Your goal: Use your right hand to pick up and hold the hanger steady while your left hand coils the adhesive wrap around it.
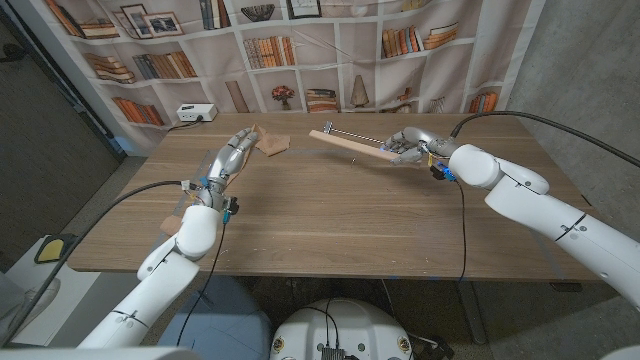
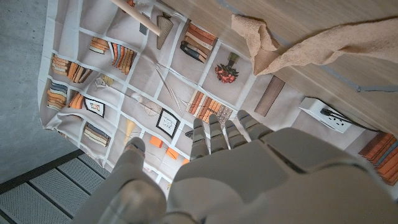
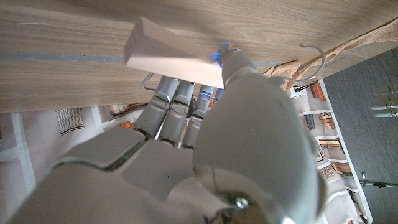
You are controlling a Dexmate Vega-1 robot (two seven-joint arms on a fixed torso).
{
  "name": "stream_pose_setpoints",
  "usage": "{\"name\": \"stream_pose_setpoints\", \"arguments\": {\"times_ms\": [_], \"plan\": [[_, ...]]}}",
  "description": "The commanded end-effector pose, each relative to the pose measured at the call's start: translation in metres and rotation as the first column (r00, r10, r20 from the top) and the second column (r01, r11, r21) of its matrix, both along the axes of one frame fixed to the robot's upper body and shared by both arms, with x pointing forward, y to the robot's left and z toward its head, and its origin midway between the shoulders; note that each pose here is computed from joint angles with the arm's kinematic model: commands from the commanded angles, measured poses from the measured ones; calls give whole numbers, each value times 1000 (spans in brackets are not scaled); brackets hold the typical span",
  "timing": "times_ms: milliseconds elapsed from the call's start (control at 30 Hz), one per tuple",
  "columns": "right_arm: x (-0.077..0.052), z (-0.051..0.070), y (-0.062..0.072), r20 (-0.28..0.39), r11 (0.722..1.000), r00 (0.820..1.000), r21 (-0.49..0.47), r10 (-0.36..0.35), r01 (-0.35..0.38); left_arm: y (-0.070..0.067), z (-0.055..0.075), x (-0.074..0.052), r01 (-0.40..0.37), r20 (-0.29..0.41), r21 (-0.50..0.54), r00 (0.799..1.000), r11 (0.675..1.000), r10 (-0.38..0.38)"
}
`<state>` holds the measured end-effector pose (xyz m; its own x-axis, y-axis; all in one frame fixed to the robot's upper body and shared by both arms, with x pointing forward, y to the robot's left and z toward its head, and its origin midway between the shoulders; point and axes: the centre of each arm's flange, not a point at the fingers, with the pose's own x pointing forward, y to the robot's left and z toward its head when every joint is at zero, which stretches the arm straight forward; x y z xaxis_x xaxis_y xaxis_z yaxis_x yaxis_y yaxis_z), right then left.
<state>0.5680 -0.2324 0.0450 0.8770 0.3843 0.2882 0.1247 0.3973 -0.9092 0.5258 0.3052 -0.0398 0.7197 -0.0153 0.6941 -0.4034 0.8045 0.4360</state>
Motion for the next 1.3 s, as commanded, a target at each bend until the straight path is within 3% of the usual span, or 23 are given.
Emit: {"name": "stream_pose_setpoints", "arguments": {"times_ms": [33, 300, 1300], "plan": [[-1, 1, 2, 5, 1000, 1000, -4, 1, -1, -1, -2, -9, -51, 16, 69, 999, 996, 51], [0, 1, 2, 5, 1000, 1000, -8, -3, 3, -2, -4, -17, -90, 16, 142, 996, 986, 89], [0, 2, 2, 3, 1000, 1000, -20, -8, 8, 3, -14, -30, -177, 49, 208, 984, 962, 170]]}}
